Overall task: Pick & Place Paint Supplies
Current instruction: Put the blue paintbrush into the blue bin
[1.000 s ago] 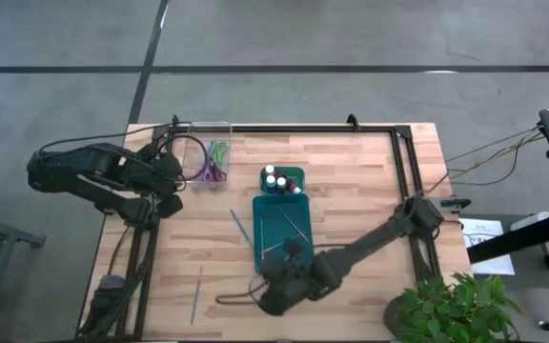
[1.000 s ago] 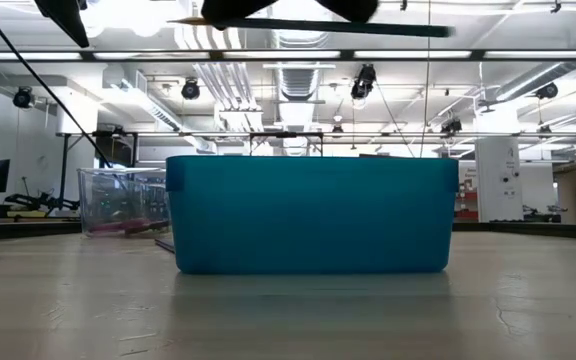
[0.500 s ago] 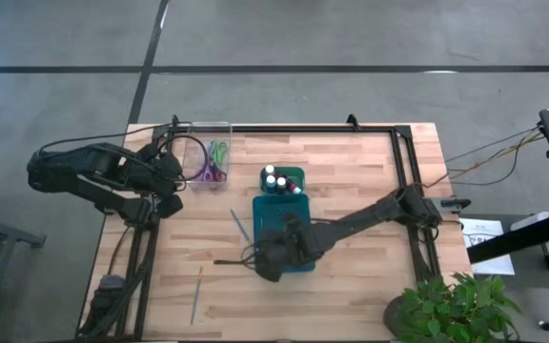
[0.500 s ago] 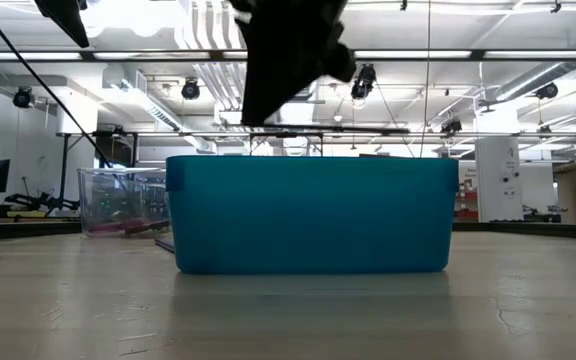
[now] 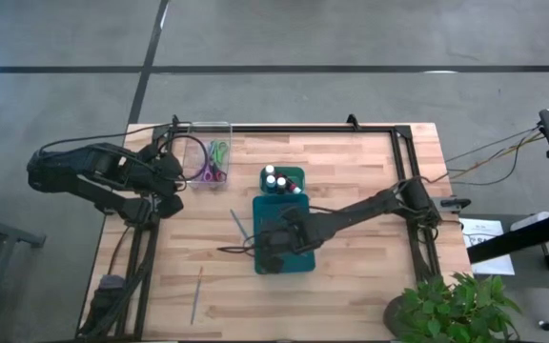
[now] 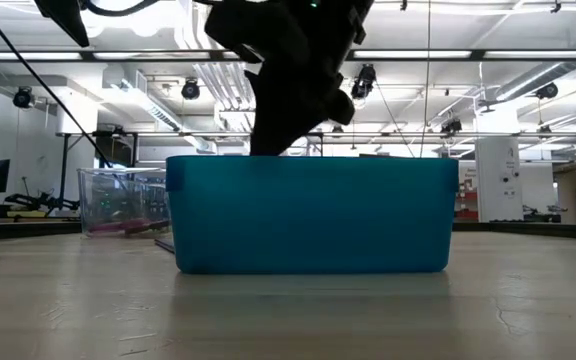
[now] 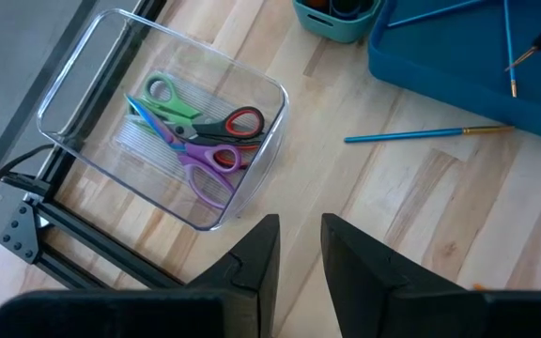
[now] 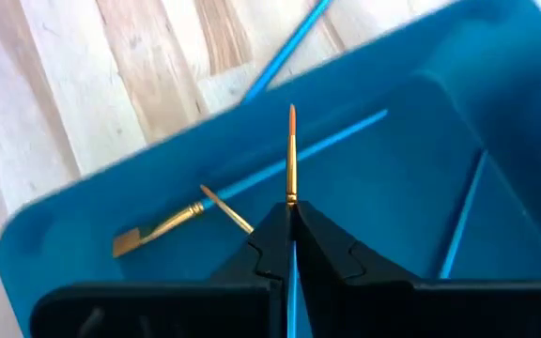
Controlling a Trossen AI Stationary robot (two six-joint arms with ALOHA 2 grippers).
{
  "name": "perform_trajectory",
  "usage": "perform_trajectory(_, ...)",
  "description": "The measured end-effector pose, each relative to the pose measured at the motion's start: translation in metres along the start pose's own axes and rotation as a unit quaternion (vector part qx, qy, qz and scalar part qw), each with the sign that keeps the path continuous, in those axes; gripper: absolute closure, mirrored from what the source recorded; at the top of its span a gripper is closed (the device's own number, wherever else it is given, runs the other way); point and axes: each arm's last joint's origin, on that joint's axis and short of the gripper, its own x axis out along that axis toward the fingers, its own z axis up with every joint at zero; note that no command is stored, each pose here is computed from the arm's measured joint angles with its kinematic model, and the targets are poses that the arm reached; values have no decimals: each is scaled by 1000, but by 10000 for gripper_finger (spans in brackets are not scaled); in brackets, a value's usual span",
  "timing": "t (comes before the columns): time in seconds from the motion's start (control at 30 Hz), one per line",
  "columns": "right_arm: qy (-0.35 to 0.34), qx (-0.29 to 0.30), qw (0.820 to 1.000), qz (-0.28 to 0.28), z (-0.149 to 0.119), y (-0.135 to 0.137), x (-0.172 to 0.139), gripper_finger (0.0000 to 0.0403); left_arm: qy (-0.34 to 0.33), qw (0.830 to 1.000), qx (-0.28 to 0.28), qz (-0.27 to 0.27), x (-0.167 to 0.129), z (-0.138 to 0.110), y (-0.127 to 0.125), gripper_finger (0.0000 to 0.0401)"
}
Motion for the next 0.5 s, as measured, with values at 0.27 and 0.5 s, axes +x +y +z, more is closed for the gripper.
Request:
perform_trajectory(0.27, -3, 9, 1000, 4, -1, 0, 2, 392, 0, 1000, 0, 0, 0, 0, 0, 313)
perform_trajectory(0.5, -3, 8, 1000, 7, -1, 0, 2, 392, 0, 1000, 0, 0, 0, 0, 0, 313)
